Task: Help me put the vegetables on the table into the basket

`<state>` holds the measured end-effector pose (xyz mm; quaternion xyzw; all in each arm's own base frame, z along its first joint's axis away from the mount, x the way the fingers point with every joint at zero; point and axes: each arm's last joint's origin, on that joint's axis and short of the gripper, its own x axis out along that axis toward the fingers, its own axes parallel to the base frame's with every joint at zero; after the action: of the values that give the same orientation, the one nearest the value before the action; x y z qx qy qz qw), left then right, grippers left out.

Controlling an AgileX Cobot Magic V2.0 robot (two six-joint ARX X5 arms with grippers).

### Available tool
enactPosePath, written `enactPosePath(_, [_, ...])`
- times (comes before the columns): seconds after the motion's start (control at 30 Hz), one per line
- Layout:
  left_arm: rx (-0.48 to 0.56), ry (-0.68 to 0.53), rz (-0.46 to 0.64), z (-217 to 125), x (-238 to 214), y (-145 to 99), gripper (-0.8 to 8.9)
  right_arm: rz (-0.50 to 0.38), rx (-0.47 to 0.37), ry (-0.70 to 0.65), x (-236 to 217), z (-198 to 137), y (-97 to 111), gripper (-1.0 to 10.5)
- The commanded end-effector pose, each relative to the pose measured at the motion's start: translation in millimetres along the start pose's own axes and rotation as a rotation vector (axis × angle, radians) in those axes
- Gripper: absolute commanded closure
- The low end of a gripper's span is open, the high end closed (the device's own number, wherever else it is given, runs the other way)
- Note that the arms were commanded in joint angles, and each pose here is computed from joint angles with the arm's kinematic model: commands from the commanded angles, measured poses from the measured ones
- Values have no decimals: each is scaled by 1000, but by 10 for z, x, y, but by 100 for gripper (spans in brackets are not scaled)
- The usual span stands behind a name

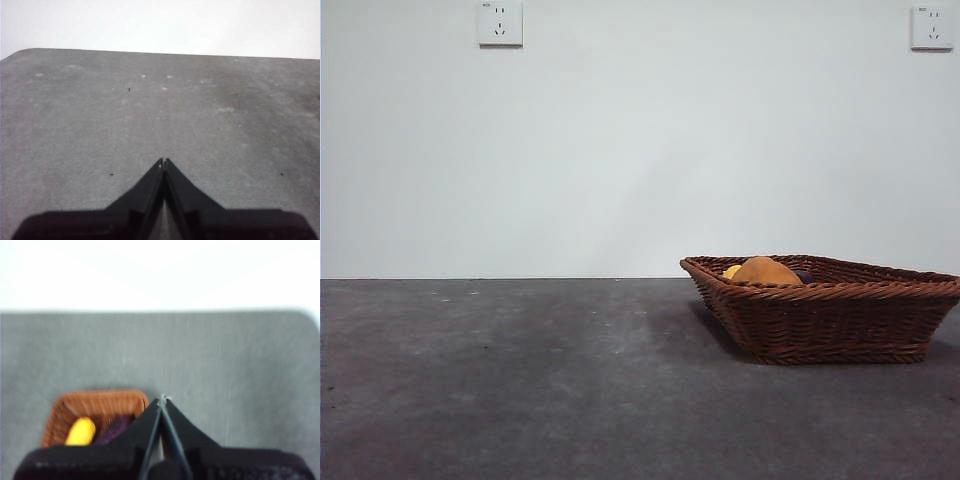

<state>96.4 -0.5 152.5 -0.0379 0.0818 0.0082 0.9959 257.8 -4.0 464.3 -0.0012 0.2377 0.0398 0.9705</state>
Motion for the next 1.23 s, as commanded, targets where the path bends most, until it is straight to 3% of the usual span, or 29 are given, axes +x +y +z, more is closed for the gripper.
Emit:
enactPosePath(0.03, [9,13,1,-36,12,5,816,-5,-3,-63,-273,12,29,946])
enactPosePath(0.23, [8,14,1,-37,13,5,816,-11,-16,-199,-861,-26,86,946])
enactPosePath(0.43, [9,14,1,-37,13,5,816,-30,-32,-382,-933,-347,98,945])
enactPosePath(0.6, [9,14,1,-37,13,5,816,-36,-41,-484,-825,-1014,106,945])
enactPosePath(0.97, [9,14,1,-37,13,5,816,-92,-18,-397,-261,-2683,76,945])
enactPosePath(1.23, [9,14,1,-37,13,5,816,-89,-19,-400,-97,-3244,82,945])
